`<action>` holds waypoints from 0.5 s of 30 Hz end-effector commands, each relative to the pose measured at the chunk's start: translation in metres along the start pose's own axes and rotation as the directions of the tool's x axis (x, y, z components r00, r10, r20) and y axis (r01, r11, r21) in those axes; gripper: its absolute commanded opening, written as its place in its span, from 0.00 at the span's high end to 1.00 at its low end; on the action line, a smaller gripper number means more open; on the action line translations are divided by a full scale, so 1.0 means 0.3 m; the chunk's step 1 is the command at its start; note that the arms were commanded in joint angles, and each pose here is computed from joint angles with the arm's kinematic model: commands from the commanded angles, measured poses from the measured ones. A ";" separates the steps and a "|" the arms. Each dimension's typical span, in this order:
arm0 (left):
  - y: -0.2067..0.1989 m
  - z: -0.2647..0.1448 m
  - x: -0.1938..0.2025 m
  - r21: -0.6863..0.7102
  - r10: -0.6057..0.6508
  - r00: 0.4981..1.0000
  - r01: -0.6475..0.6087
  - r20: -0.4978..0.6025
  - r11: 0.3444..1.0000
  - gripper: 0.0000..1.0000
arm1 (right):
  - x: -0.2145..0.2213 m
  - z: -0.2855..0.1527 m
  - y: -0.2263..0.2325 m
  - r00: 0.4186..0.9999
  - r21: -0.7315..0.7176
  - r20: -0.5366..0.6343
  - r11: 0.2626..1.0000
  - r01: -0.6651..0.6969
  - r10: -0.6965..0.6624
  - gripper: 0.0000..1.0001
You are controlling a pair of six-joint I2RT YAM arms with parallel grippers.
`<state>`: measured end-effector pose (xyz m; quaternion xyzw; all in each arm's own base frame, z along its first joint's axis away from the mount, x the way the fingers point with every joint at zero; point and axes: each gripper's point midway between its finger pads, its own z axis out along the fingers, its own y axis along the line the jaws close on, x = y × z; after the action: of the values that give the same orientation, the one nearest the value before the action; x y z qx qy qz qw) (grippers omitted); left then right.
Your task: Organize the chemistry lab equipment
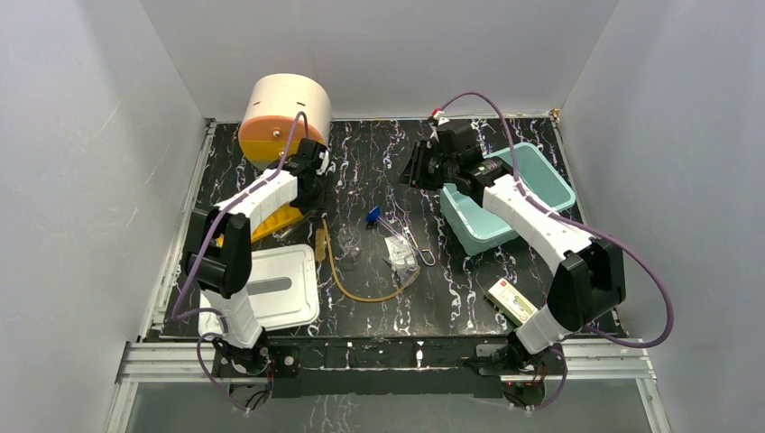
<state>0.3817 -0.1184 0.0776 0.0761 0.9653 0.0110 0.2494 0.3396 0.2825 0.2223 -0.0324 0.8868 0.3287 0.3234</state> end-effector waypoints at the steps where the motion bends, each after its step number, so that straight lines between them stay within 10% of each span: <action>1: 0.036 0.013 -0.046 -0.024 0.005 1.000 -0.004 0.019 1.000 0.46 | -0.046 0.018 0.042 0.997 -0.067 0.060 0.997 0.048 -0.044 0.63; 15: 0.042 0.109 -0.047 0.008 -0.005 1.000 0.005 -0.021 1.000 0.53 | -0.023 0.038 0.024 0.998 -0.068 0.050 0.996 0.052 -0.048 0.64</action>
<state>0.4066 -0.0990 0.0479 0.0617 0.9704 0.0307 0.2315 0.3444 0.2879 0.2091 -0.0456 0.8830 0.3338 0.3268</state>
